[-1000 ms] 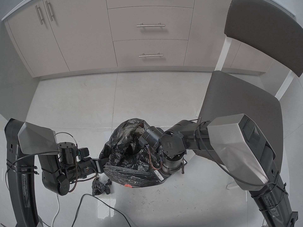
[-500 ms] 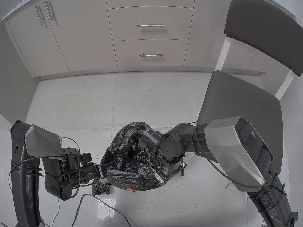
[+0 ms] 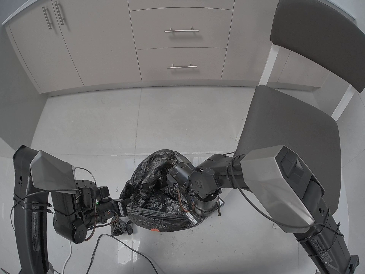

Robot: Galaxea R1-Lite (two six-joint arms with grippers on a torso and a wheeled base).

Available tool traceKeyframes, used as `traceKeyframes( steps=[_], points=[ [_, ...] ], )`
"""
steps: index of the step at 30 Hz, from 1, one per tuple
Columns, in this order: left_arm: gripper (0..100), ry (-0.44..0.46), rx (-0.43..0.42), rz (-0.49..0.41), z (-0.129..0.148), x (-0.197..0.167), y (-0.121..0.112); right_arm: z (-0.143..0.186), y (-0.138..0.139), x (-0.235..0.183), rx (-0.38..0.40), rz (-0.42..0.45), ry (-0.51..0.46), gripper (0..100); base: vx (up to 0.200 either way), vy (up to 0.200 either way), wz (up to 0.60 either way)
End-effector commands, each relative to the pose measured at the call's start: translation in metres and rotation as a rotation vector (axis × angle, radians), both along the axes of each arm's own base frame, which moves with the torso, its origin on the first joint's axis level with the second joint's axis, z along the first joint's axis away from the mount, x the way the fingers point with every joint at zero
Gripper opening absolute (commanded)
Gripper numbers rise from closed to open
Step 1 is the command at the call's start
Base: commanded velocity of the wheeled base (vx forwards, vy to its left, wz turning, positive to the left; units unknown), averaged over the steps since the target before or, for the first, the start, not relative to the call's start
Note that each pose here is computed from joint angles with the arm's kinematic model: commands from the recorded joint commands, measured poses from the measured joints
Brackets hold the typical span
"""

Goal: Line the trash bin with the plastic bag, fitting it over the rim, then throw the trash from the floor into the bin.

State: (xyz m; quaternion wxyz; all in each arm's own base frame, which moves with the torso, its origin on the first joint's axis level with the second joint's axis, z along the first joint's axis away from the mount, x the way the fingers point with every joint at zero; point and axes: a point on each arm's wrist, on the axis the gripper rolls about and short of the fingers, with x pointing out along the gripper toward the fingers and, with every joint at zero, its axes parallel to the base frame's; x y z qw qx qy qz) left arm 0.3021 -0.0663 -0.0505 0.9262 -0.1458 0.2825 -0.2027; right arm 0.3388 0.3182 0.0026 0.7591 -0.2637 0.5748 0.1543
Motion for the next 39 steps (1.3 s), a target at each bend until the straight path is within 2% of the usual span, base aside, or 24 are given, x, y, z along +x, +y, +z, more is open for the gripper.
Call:
traceKeyframes(
  steps=[1,6,17,19,25,31,39],
  points=[
    [0,-0.004,0.006,0.014,0.001,0.0,0.0,-0.008,-0.002,0.001,-0.015,-0.003,0.013,100,0.0,0.0,0.0],
    [0,-0.011,0.032,0.066,0.002,0.001,0.002,-0.008,-0.002,0.001,-0.011,-0.009,0.013,100,0.0,0.0,0.0],
    [0,-0.02,0.034,0.081,0.003,0.003,0.001,-0.001,0.001,0.0,-0.001,0.0,-0.001,100,0.0,0.0,0.0],
    [0,-0.034,0.043,0.121,0.006,0.004,0.001,0.007,0.003,-0.003,0.01,0.003,-0.011,100,0.0,0.0,0.0],
    [0,-0.036,-0.034,0.171,0.014,0.01,0.001,0.029,0.008,-0.01,0.029,0.02,-0.053,100,0.0,0.0,0.0],
    [0,-0.034,-0.046,0.145,0.016,0.008,0.0,0.044,0.009,-0.013,0.034,0.023,-0.088,100,0.0,0.0,0.0],
    [0,-0.045,-0.054,0.112,0.02,0.007,-0.004,0.044,0.009,-0.014,0.033,0.023,-0.091,100,0.0,0.0,0.0]
  ],
)
